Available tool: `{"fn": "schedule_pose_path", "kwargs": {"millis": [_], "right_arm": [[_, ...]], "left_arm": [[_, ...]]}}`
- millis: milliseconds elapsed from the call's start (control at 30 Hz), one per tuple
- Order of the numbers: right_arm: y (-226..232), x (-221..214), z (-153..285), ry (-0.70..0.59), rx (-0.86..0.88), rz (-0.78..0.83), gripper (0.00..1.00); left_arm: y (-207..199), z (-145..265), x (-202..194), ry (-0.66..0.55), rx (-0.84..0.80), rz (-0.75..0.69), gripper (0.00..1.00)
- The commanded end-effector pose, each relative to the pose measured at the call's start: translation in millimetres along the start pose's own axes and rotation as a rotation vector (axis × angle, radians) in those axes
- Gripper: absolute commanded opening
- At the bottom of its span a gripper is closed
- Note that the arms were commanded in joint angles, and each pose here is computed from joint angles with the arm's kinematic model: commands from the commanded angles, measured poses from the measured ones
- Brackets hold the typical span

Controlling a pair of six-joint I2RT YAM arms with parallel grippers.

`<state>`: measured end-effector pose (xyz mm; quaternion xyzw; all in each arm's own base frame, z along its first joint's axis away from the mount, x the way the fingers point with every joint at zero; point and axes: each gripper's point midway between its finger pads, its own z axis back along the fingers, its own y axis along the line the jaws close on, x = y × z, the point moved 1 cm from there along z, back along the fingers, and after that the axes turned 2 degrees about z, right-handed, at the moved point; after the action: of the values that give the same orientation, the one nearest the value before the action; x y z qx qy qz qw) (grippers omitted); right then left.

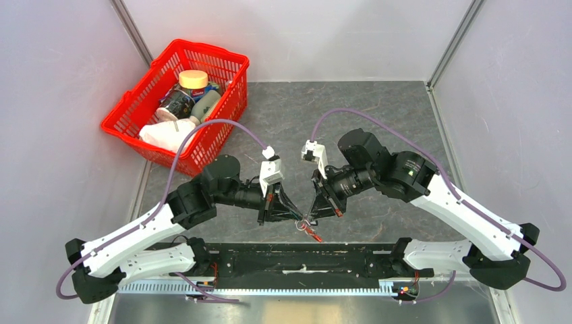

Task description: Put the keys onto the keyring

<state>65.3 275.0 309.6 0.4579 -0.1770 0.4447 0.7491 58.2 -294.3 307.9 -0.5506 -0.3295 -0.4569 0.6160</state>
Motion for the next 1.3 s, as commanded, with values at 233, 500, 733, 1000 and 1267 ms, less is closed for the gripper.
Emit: {"fn": "schedule_pose_path", "kwargs": {"millis": [233, 500, 733, 1000, 1267], "right_arm": [[0.2, 10.2, 5.4, -0.066, -0.026, 0.029, 0.00], [0.5, 3.0, 6.0, -0.059, -0.022, 0.018, 0.00], [-0.1, -1.0, 4.0, -0.051, -0.014, 0.008, 0.00], [0.1, 0.0, 1.2, -0.053, -0.002, 0.006, 0.00], [-7.5, -5.9, -1.5, -0.043, -0.031, -0.006, 0.00]], "left_arm": [[-16.7, 4.2, 14.2, -0.052, -0.065, -0.052, 0.02], [-15.8, 4.0, 14.8, -0.054, -0.060, -0.052, 0.02], [-15.4, 4.1, 15.5, -0.060, -0.057, -0.055, 0.02], [-17.9, 8.2, 20.0, -0.097, -0.053, -0.081, 0.02], [-13.6, 5.0, 14.8, -0.081, -0.044, -0.060, 0.02]]}}
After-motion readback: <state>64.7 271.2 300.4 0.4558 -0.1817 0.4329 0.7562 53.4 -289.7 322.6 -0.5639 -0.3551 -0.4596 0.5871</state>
